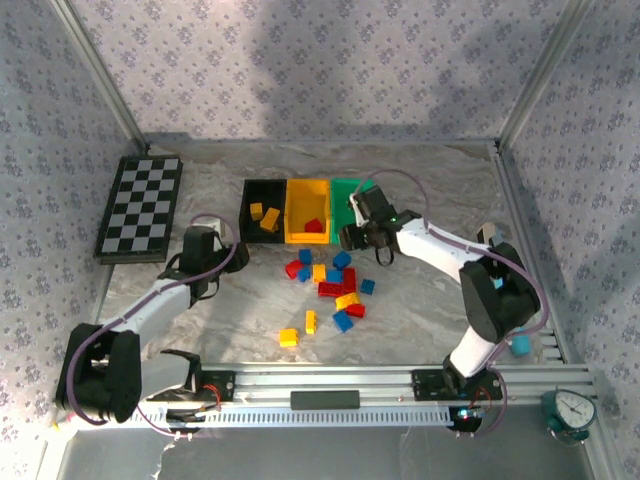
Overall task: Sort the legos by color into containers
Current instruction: Move the lego into the container.
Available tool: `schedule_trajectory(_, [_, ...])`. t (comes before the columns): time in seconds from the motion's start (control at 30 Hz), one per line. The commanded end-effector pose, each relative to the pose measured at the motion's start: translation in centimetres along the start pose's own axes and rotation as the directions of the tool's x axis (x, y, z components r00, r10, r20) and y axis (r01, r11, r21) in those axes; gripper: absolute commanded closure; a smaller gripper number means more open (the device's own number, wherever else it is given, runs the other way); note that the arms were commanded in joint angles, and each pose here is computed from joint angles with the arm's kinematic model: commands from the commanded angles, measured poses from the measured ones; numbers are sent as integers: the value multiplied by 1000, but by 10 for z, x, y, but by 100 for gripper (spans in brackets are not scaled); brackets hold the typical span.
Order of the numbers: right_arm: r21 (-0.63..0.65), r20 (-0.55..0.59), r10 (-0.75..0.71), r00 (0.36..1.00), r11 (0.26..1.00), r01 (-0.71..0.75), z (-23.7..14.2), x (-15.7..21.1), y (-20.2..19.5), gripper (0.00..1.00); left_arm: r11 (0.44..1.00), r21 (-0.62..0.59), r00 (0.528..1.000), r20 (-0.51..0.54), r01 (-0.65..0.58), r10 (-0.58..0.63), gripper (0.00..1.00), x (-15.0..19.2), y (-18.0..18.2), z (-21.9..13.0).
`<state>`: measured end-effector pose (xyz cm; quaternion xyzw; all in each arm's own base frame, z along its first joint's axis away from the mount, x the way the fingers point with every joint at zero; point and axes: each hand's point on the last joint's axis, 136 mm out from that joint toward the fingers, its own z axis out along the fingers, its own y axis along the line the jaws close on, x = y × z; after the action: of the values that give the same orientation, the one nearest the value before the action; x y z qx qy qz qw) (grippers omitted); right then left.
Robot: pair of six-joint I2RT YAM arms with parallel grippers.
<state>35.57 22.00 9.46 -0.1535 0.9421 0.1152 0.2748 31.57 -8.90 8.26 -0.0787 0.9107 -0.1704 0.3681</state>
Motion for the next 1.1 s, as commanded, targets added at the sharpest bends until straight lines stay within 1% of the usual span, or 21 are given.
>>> schedule_trajectory(0.0, [15,38,-31,999,999,31,-20,3,-5,41,997,71,1000,-2,20,-20,45,-2,-12,1])
schedule_trajectory(0.2, [27,72,-49,996,999,48,-38,21,-14,41,991,126,998,-38,54,-49,55,-13,-30,-5])
schedule_trajectory(0.27, [41,91,-46,995,998,43,-40,28,-20,41,988,139,995,-76,70,-59,58,-13,-37,-3])
schedule_trajectory(0.33, [57,102,-36,994,998,31,-39,34,-28,41,986,151,992,-107,77,-61,60,-12,-43,-1])
schedule_trajectory(0.5, [125,136,-27,990,992,10,-41,51,-47,41,988,125,981,-183,94,-70,63,-7,-46,13])
schedule_trajectory(0.57, [132,142,-15,990,991,-3,-43,55,-52,40,987,123,974,-216,101,-72,66,-6,-49,18])
schedule_trajectory(0.63, [139,149,-9,989,990,-12,-45,56,-56,41,988,121,970,-234,100,-70,71,-6,-53,22])
schedule_trajectory(0.77, [139,167,-1,986,990,-23,-50,55,-59,41,991,103,970,-233,90,-64,73,-11,-59,29])
schedule_trajectory(0.8, [139,168,-1,986,990,-22,-51,56,-60,41,991,98,971,-231,92,-67,76,-13,-59,31])
schedule_trajectory(0.83, [145,161,-3,987,989,-21,-51,57,-61,41,991,92,970,-232,96,-73,77,-14,-59,33])
schedule_trajectory(1.07, [183,192,-3,981,983,-33,-64,55,-69,42,992,53,968,-231,110,-95,79,-19,-55,48])
